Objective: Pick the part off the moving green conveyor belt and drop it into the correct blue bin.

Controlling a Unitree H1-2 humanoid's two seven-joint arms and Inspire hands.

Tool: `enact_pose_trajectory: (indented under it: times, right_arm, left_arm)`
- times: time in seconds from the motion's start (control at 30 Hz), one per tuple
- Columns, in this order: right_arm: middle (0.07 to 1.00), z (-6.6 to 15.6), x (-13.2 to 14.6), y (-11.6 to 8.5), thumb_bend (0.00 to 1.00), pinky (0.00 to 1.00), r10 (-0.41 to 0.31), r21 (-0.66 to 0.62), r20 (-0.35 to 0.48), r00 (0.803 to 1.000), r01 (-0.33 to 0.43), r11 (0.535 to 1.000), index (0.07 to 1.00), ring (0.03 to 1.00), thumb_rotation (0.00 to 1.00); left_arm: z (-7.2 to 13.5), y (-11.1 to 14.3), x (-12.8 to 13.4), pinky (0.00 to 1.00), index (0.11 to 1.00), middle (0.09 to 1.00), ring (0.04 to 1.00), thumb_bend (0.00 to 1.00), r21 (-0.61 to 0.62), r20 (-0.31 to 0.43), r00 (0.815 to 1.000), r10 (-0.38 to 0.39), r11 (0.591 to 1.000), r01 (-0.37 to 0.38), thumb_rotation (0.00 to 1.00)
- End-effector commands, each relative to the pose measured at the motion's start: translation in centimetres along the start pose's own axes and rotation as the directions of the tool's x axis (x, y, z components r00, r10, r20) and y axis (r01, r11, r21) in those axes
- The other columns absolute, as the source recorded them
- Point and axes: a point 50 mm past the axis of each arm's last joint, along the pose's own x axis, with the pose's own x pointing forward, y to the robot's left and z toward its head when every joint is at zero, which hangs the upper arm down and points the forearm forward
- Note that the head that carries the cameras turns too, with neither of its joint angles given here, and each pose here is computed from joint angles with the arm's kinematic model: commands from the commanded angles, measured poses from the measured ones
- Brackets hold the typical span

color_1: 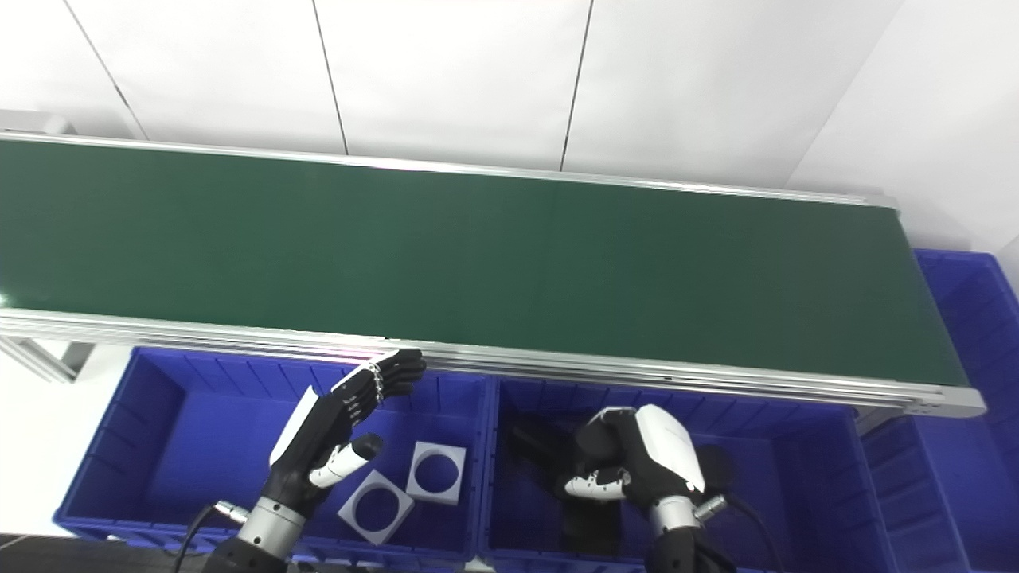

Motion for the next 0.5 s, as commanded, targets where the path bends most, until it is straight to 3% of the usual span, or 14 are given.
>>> enact_pose_trajectory:
  times: [0.0, 0.1, 0.23, 0.37, 0.47]
  right_arm:
    - [0.948, 0.4, -0.1, -0.3, 0.83, 0.92, -0.082, -0.102, 0.039, 0.996, 0.085, 0.991, 0.911, 0.96, 0.18]
    - [0.995, 0.9, -0.9, 0.3, 0.88, 0.99, -0.201, -0.122, 0.112, 0.973, 0.214, 0.969, 0.988, 0.998, 0.31]
    - [1.0, 1.7, -2.5, 0.4, 0.91, 1.0, -0.368, -0.018, 0.206, 0.907, 0.379, 0.925, 1.0, 1.0, 0.35]
    - [1.0, 2.1, -3.5, 0.7, 0.91, 1.0, -0.454, 0.103, 0.26, 0.852, 0.443, 0.891, 1.0, 1.0, 0.38]
    - [1.0, 2.4, -4.3, 0.9, 0.89, 1.0, -0.49, 0.234, 0.288, 0.823, 0.435, 0.869, 1.0, 1.0, 0.4]
  left_arm:
    - [0.4, -0.1, 0.2, 0.81, 0.819, 0.823, 0.826, 0.76, -0.007, 0.042, 0.999, 0.0, 1.0, 0.0, 0.83]
    - [0.3, -0.1, 0.0, 0.8, 0.82, 0.824, 0.82, 0.75, 0.0, 0.046, 0.999, 0.005, 1.0, -0.005, 0.82]
    - [0.2, 0.1, -0.3, 0.8, 0.822, 0.827, 0.823, 0.76, 0.006, 0.041, 0.999, 0.001, 1.0, -0.001, 0.82]
    - [0.1, 0.3, -0.5, 0.8, 0.824, 0.83, 0.822, 0.75, 0.01, 0.041, 0.999, -0.003, 1.0, 0.002, 0.82]
    - [-0.1, 0.4, -0.8, 0.8, 0.823, 0.83, 0.824, 0.78, 0.007, 0.027, 1.0, 0.005, 1.0, -0.005, 0.81]
